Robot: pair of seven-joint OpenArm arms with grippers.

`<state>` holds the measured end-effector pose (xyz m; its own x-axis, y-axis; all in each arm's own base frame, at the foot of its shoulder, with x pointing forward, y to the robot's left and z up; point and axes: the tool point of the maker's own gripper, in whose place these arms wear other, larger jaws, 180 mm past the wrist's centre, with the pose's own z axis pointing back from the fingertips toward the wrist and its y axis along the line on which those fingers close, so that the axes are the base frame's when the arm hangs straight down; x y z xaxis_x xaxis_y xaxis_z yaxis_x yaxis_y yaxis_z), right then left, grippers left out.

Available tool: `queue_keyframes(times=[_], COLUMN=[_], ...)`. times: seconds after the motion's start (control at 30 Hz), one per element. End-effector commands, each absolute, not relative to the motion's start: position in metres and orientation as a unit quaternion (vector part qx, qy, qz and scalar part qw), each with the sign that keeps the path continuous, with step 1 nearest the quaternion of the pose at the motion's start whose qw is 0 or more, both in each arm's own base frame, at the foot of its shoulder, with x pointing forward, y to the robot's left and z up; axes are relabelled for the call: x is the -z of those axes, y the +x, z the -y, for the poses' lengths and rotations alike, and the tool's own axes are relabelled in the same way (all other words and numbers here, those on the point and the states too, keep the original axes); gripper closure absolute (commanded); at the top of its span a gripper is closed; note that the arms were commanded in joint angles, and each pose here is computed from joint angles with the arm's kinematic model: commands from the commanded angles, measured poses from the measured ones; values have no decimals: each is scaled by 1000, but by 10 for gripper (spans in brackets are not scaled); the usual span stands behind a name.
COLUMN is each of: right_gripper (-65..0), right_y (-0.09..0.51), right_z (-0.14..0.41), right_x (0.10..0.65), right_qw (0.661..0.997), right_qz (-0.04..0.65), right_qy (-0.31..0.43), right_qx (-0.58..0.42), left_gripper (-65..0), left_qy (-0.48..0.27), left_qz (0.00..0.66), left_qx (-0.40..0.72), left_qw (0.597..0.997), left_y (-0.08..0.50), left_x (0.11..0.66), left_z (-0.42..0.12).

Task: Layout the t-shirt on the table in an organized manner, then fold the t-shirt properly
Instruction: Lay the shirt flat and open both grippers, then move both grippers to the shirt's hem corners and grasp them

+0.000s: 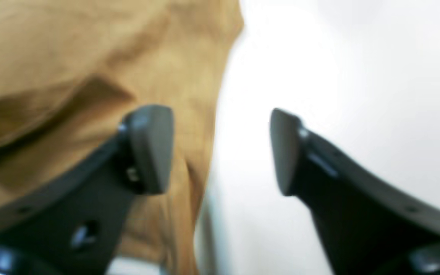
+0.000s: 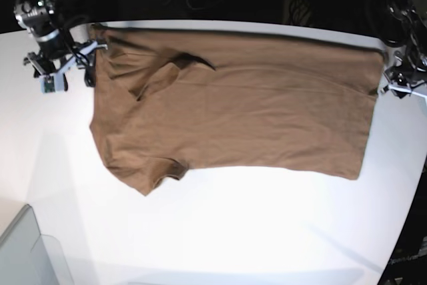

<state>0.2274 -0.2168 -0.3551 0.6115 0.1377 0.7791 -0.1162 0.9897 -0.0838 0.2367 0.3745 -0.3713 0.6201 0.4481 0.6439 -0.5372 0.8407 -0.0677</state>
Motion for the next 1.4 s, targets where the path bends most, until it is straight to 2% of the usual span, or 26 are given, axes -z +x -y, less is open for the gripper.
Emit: queue_keyframes(times=[0.0, 0.07, 0.27, 0.43, 0.57, 0.67, 0.87, 1.17, 1.23, 1.37], right_gripper=[-439, -460, -462, -462, -462, -462, -463, -459, -431, -317], right_y=[244, 272, 340, 382, 405, 423, 441, 434, 432, 426], right_z=[214, 204, 201, 195, 195, 198, 216, 222, 221, 214], right_x=[341, 339, 348, 362, 372, 372, 381, 417, 422, 436], right_qw=[884, 878, 880, 888, 896, 891, 884, 894, 894, 900], right_qz=[458, 464, 459, 445, 427, 440, 463, 447, 448, 435], right_qy=[-20, -30, -32, -10, 4, 14, 12, 19, 23, 35], right_qx=[-89, -116, -122, -120, -122, -112, -65, -29, -24, -21], left_gripper=[-294, -294, -294, -294, -294, -294, -294, -294, -294, -294], left_qy=[72, 63, 40, 14, 56, 87, 98, 95, 94, 93], left_qz=[365, 389, 442, 456, 481, 497, 495, 502, 510, 518], left_qx=[-271, -274, -275, -260, -219, -185, -182, -145, -134, -124], left_qw=[888, 878, 853, 851, 847, 843, 844, 847, 844, 841], left_y=[251, 270, 314, 359, 385, 401, 418, 437, 445, 453], left_x=[354, 341, 306, 308, 325, 338, 365, 380, 376, 368], left_z=[-383, -381, -377, -363, -362, -359, -361, -341, -335, -330])
